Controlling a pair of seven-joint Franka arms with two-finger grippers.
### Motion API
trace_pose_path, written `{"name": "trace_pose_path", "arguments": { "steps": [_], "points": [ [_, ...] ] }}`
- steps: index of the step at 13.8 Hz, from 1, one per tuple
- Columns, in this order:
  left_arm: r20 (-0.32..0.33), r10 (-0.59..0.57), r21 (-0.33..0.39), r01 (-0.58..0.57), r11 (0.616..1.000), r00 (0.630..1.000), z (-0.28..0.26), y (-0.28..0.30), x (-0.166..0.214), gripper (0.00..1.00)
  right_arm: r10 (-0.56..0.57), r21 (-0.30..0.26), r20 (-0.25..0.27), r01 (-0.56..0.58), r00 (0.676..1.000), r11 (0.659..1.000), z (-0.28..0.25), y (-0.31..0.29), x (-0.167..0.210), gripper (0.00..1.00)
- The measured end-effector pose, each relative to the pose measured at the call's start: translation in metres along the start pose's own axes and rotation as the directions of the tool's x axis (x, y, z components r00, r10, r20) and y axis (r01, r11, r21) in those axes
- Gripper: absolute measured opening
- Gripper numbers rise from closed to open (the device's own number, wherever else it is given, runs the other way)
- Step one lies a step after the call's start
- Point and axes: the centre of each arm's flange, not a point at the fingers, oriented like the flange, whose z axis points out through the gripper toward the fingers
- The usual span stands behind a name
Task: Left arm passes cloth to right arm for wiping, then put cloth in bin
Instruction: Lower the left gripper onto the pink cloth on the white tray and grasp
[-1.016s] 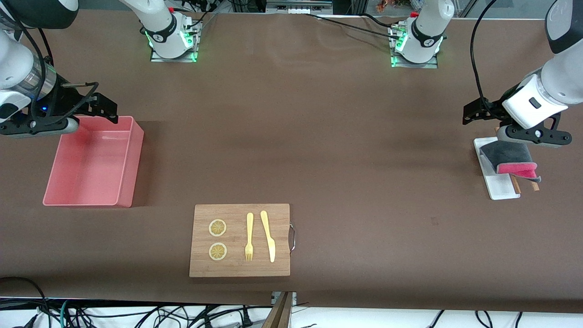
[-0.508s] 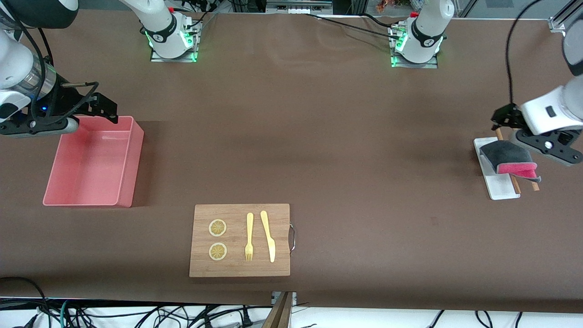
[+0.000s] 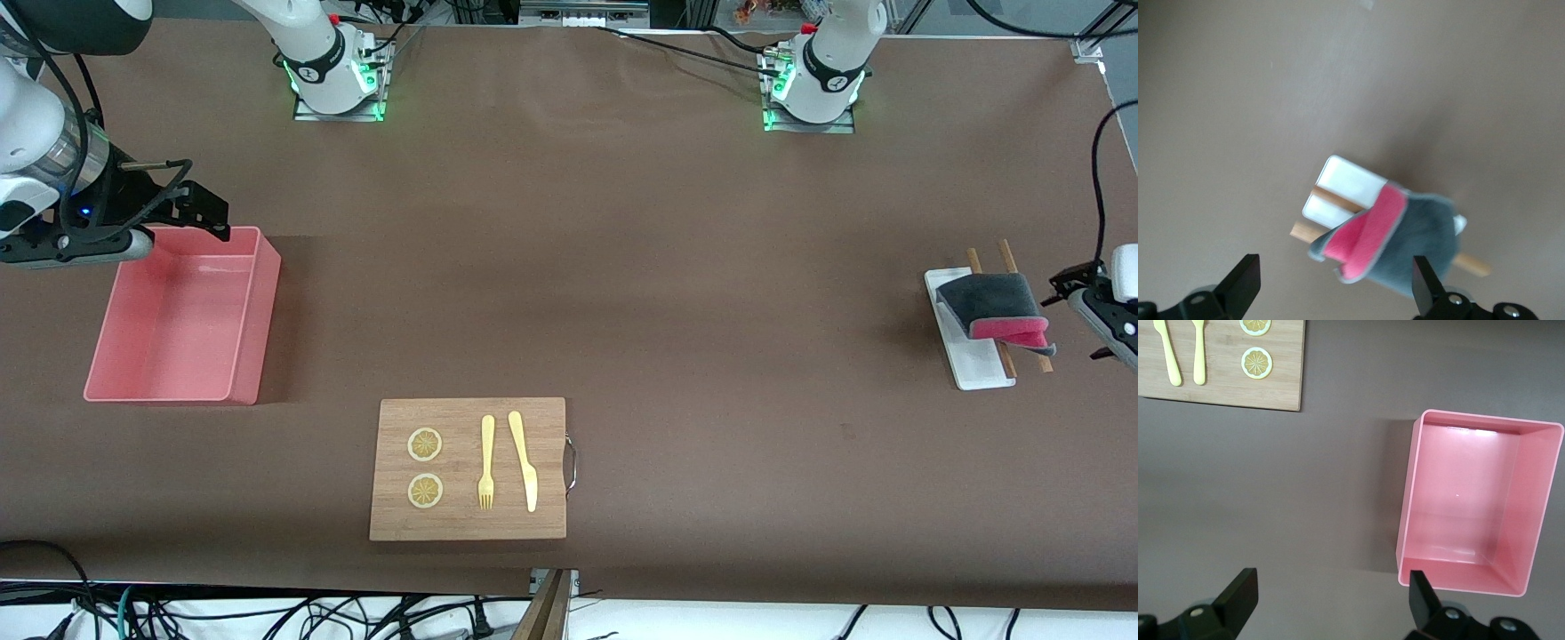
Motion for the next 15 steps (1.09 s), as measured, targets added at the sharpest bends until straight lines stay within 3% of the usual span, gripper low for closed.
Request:
{"name": "trace_pose_path", "arguments": {
  "steps": [4,6,7,13,15],
  "points": [
    [-0.055,0.077,0.05,-0.074,0.996,0.996,0.077,-0.035,-0.053,0.96,0.0,0.0,0.0,0.0,1.0,1.0,0.0,0.0,0.0,1.0],
    [-0.068,0.083,0.037,-0.081,0.996,0.994,0.091,-0.037,-0.056,0.75,0.0,0.0,0.0,0.0,1.0,1.0,0.0,0.0,0.0,1.0],
    [-0.07,0.085,0.027,-0.084,0.996,0.994,0.093,-0.036,-0.054,0.73,0.0,0.0,0.0,0.0,1.0,1.0,0.0,0.0,0.0,1.0],
    [-0.088,0.086,-0.033,-0.089,0.995,0.992,0.093,-0.031,-0.047,0.74,0.0,0.0,0.0,0.0,1.0,1.0,0.0,0.0,0.0,1.0],
    [-0.09,0.084,-0.041,-0.088,0.995,0.992,0.095,-0.03,-0.048,0.69,0.0,0.0,0.0,0.0,1.0,1.0,0.0,0.0,0.0,1.0]
  ]
}}
